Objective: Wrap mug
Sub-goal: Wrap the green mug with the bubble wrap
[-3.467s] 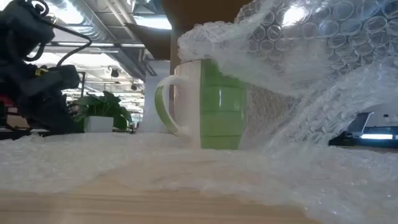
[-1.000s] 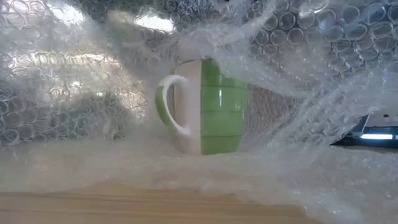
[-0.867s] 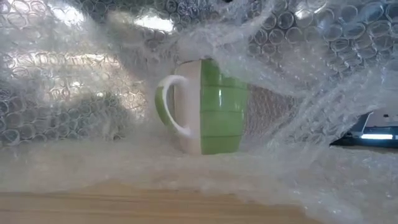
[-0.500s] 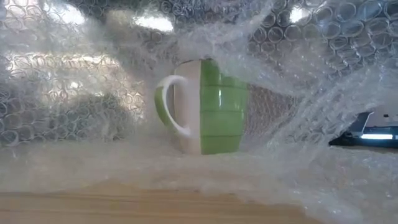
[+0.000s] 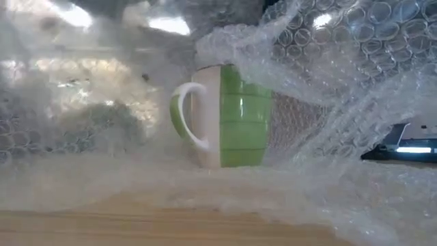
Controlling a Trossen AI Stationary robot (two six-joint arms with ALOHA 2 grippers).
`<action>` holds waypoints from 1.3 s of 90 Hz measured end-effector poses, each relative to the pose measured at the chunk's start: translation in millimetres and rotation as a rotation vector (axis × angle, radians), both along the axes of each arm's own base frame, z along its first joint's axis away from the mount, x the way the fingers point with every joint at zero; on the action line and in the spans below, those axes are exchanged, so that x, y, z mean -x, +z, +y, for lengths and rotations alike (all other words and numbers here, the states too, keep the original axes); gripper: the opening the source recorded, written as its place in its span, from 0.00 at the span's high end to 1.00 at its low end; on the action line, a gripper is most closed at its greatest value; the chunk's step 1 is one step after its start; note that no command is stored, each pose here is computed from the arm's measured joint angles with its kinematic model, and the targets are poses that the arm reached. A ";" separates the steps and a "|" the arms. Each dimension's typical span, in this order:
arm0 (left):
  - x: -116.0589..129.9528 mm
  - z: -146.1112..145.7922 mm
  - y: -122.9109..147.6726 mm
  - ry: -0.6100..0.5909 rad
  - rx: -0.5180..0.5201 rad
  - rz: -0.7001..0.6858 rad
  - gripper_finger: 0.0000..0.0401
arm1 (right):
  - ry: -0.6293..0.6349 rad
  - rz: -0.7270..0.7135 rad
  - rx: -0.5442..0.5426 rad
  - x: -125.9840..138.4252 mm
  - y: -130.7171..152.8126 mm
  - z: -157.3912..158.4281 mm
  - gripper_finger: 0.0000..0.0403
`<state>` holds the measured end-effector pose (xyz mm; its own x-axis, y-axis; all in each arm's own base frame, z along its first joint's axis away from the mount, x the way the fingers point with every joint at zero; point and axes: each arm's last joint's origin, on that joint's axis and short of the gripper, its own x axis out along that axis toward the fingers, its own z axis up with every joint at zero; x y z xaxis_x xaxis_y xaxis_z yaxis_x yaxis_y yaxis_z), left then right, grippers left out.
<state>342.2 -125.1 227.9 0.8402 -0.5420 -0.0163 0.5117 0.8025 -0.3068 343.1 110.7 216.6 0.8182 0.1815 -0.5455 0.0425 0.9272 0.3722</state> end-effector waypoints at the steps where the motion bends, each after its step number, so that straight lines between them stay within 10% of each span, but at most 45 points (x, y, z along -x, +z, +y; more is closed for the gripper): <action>1: 0.5 -0.6 0.7 -0.005 0.001 -0.001 0.72 | 0.003 0.013 0.003 -1.3 0.2 0.5 1.00; 26: 44.8 -17.6 42.7 -0.025 -0.123 0.005 0.72 | 0.031 0.295 0.099 -25.6 11.2 9.5 1.00; 60: 138.2 -43.0 54.5 0.451 -0.355 0.292 0.72 | 0.057 0.421 0.061 -44.2 11.7 0.4 1.00; 91: 137.7 -27.8 12.4 0.690 -0.352 0.607 0.72 | 0.080 0.535 0.012 -63.7 -7.8 -18.8 1.00; 117: 122.3 -38.5 -11.2 0.568 -0.312 0.746 0.72 | 0.132 0.564 -0.013 -72.1 -27.7 -20.1 1.00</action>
